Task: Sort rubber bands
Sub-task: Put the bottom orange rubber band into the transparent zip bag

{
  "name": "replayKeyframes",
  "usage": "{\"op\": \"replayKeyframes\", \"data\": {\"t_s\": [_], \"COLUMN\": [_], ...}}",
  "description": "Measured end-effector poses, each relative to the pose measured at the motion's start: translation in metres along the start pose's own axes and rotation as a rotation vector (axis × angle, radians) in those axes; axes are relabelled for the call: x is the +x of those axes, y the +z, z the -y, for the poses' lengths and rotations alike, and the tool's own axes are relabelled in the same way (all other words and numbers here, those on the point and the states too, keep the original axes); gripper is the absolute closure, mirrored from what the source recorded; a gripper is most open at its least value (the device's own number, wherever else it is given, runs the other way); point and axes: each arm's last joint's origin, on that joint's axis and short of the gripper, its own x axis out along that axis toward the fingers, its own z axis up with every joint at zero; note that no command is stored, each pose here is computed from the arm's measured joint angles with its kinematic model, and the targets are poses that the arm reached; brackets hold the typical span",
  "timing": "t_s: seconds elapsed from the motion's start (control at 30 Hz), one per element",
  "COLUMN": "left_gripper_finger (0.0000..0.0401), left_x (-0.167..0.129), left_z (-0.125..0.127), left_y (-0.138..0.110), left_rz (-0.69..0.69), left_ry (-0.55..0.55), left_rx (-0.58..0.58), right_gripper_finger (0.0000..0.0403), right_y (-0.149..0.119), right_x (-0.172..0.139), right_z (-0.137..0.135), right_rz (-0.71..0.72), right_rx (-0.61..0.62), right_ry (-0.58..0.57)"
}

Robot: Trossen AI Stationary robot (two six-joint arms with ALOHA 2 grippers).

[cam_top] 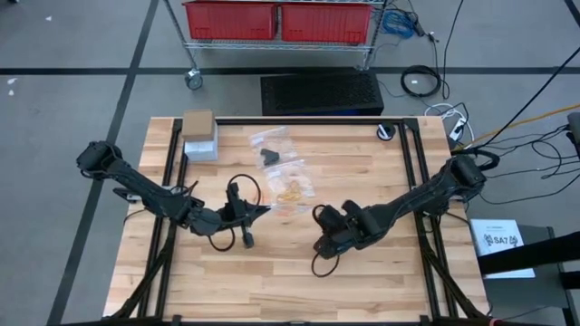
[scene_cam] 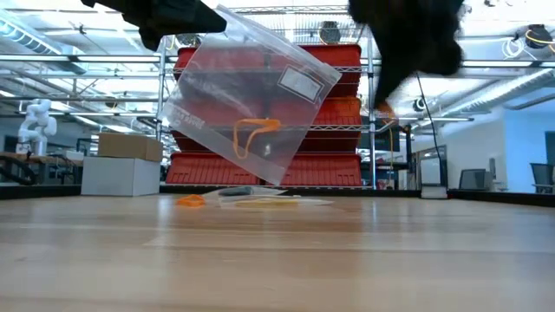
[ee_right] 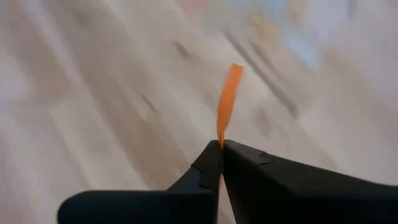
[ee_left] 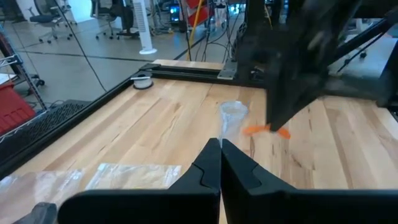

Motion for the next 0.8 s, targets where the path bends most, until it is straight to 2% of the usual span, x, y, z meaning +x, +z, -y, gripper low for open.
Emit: {"op": "replayKeyframes", "data": {"t_s": [0.2, 0.33, 0.6, 0.8], "left_gripper_finger": [0.0401, 0.0401, 0.0401, 0.0401], "left_x": [0.000, 0.000, 0.000, 0.002], "left_z": [0.000, 0.000, 0.001, -0.001], "left_y": [0.000, 0.000, -0.001, 0.000], "left_rz": [-0.001, -0.003, -0.008, -0.008], "left_ry": [0.000, -0.010, -0.025, -0.015], "left_rx": [0.000, -0.014, -0.022, -0.024], "right_gripper_finger": [0.0402, 0.0402, 0.0403, 0.0403], "right_y": [0.035, 0.051, 0.075, 0.088], "right_x": [-0.037, -0.044, -0.033, -0.026], "right_z": [-0.019, -0.021, -0.008, -0.006], "right_rz": [0.211, 0.282, 0.265, 0.256], "right_rx": [-0.229, -0.361, -0.550, -0.626], "right_ry": [0.017, 0.007, 0.026, 0.146]}}
